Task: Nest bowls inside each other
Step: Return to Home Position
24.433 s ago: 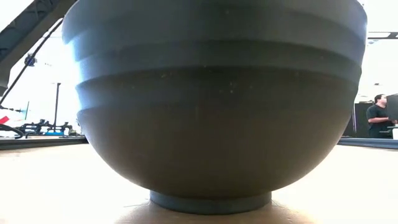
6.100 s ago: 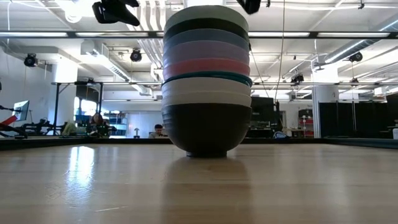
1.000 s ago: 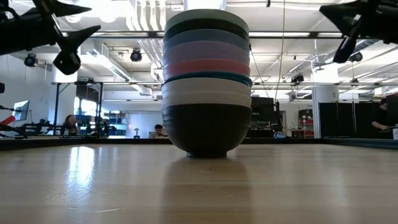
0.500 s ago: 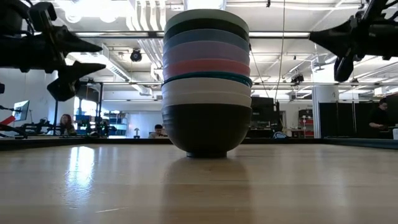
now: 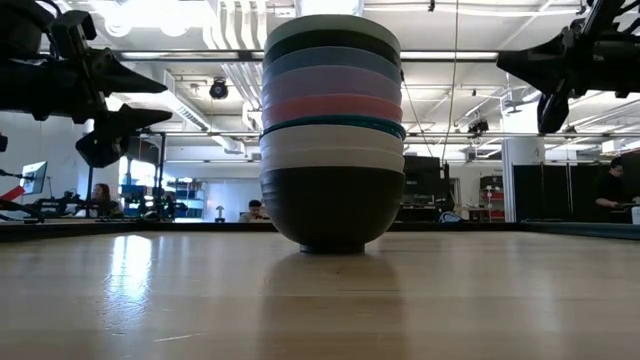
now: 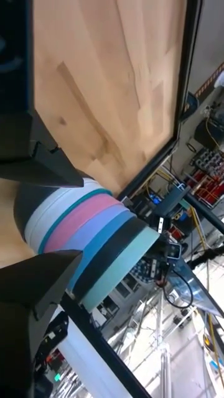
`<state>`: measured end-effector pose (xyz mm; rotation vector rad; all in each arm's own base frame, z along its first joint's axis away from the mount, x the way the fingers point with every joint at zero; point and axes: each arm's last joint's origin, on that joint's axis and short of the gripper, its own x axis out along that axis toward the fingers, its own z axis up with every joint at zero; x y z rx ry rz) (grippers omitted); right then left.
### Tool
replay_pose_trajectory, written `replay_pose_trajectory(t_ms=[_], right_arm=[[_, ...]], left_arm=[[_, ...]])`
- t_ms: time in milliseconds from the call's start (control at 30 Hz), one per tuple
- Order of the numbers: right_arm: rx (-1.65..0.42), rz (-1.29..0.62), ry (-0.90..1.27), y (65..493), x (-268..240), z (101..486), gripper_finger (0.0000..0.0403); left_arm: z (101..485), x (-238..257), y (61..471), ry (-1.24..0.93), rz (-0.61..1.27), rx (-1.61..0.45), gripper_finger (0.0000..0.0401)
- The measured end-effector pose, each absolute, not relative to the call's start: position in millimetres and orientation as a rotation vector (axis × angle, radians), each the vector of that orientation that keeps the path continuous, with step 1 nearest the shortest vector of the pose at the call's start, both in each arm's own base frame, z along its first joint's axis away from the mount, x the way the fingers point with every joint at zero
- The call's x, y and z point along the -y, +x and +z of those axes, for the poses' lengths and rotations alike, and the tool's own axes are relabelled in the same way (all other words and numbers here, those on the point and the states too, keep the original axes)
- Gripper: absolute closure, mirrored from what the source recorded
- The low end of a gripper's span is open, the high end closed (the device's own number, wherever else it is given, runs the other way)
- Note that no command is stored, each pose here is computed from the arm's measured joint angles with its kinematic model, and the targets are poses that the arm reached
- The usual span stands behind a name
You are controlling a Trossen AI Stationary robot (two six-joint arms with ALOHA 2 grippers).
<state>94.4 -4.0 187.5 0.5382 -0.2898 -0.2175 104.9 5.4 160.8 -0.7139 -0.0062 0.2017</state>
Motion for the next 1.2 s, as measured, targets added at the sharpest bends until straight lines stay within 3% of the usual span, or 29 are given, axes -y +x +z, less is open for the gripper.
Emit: replay_pose_trajectory(t_ms=[1200], right_arm=[[0.290,-0.217,0.538,94.4,4.0,187.5,0.0394]], left_arm=[[158.2,-5.4,106.3,-0.710,0.211,-0.018,0.0242]])
